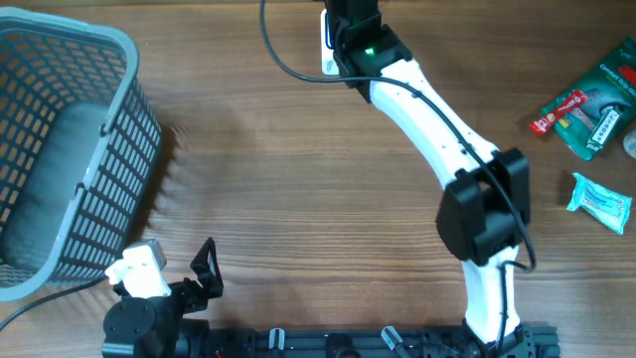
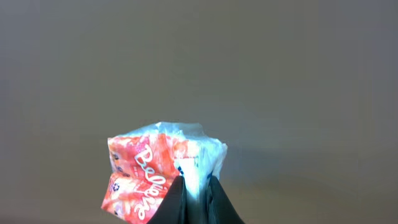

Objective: Scan the item barcode
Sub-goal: 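Lift the tissue pack and hold it in front of the scanner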

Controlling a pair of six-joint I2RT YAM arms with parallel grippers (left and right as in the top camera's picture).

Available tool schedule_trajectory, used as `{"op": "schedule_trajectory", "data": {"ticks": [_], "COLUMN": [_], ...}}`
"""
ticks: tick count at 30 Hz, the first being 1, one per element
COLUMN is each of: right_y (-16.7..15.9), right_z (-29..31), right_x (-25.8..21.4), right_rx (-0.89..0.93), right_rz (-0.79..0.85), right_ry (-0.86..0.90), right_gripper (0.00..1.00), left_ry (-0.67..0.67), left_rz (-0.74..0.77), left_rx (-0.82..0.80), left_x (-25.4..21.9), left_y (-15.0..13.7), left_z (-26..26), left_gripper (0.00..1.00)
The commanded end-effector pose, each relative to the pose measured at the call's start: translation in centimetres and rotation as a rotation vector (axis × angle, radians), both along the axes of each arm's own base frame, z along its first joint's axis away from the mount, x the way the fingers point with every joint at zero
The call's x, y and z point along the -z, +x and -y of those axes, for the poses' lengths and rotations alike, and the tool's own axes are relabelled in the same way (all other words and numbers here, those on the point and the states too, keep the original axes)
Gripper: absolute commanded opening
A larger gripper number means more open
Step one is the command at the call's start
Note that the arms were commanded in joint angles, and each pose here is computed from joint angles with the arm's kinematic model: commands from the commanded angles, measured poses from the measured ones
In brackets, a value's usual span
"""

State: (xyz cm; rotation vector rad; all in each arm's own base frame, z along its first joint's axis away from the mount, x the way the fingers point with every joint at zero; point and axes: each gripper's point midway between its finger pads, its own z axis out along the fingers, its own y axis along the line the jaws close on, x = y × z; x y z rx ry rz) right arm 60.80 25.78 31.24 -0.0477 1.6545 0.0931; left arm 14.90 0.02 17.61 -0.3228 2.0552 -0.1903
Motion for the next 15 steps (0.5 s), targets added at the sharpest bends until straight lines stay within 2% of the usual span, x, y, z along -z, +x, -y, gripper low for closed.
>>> {"op": "schedule_trajectory", "data": {"ticks": [1, 4, 6, 9, 15], "right_y": [2.6, 4.0, 4.7, 5.1, 5.0], "right_z": [-1.5, -1.3, -0.5, 0.5, 0.6], "right_x": [8.5, 13.0, 15.4, 16.7, 17.1], "right_rx": [-0.132, -0.145, -0.119, -0.093, -0.109], "right_rz": [-0.085, -0.118, -0.150, -0.190, -0.210], "right_ry": [-0.179, -0.169, -0.097, -0.017, -0.020], "right_gripper": [0.04, 0.04, 0.04, 0.04, 0.04], "left_ry": [0.018, 0.019, 0.019, 0.019, 0.019], "left_rz": [0.001, 0.001, 0.001, 0.001, 0.001], "left_rx": [0.000, 0.000, 0.000, 0.000, 0.000], "left_x": [0.1, 0.1, 0.1, 0.1, 0.1], "left_y": [0.0, 0.0, 0.0, 0.0, 0.0], "left_z": [-0.2, -0.2, -0.2, -0.2, -0.2], "left_gripper": [1.00, 1.00, 1.00, 1.00, 1.00]}}
